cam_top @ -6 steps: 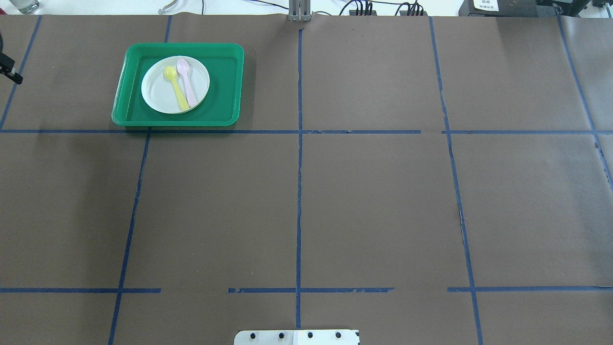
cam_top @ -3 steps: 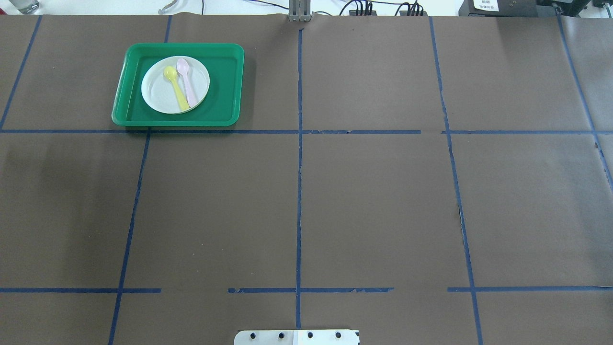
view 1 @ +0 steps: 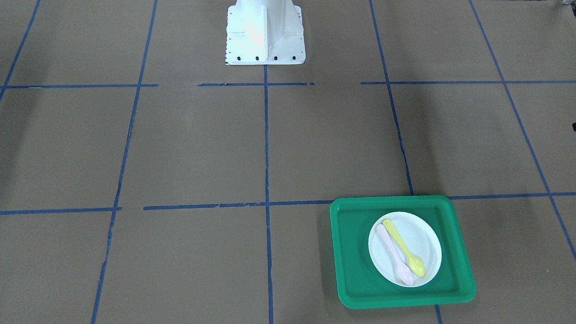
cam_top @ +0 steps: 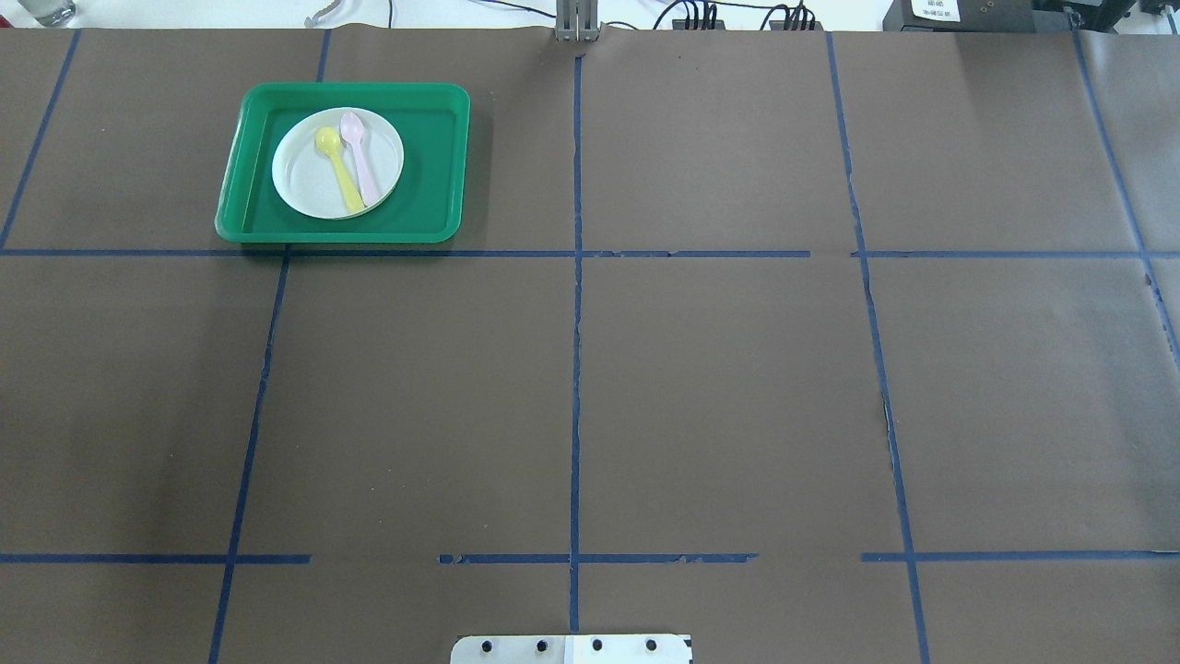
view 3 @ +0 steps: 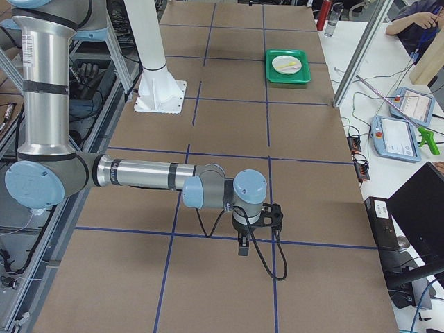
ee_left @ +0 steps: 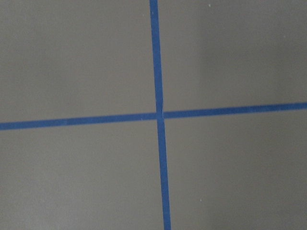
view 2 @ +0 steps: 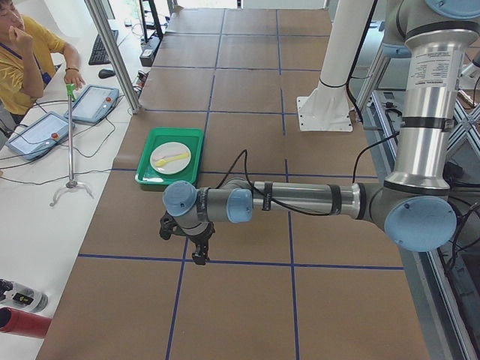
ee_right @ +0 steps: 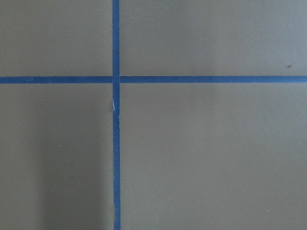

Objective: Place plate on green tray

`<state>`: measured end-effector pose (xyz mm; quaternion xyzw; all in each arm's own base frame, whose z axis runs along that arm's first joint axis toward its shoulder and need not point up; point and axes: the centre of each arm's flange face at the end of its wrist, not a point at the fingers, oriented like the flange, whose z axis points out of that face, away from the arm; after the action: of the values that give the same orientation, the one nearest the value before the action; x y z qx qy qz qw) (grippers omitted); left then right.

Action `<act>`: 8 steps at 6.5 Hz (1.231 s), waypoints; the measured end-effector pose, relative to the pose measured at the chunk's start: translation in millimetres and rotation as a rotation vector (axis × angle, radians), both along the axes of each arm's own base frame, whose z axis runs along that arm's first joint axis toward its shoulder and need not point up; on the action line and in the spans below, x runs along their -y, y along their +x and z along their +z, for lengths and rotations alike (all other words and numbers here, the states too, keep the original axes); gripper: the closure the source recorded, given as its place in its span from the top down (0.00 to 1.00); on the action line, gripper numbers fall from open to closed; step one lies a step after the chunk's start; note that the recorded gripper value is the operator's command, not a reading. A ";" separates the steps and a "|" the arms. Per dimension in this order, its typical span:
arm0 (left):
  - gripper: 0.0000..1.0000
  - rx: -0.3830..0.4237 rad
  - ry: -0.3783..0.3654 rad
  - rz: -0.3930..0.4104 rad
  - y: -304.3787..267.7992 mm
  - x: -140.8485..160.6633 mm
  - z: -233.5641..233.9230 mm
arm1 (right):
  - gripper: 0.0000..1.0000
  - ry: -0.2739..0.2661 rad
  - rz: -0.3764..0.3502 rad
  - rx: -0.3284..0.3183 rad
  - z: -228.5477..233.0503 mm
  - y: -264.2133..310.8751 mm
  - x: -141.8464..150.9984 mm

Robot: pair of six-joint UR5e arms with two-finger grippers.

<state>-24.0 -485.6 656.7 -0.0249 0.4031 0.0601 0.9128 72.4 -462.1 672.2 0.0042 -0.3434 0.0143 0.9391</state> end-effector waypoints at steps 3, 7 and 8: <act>1.00 0.002 -0.005 -0.081 -39.9 -42.2 -0.6 | 1.00 0.000 0.001 0.000 0.0 0.0 0.0; 1.00 0.001 -0.017 -0.126 -59.2 -48.3 3.3 | 1.00 0.000 0.000 0.000 0.1 0.0 0.0; 1.00 0.002 -0.013 -0.176 -80.8 -52.0 2.3 | 1.00 0.000 0.000 0.000 0.2 0.0 0.0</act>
<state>-104.8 -433.6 659.0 0.0046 0.4033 -0.0228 0.9148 72.4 -462.0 672.4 0.0041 -0.3434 0.0144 0.9391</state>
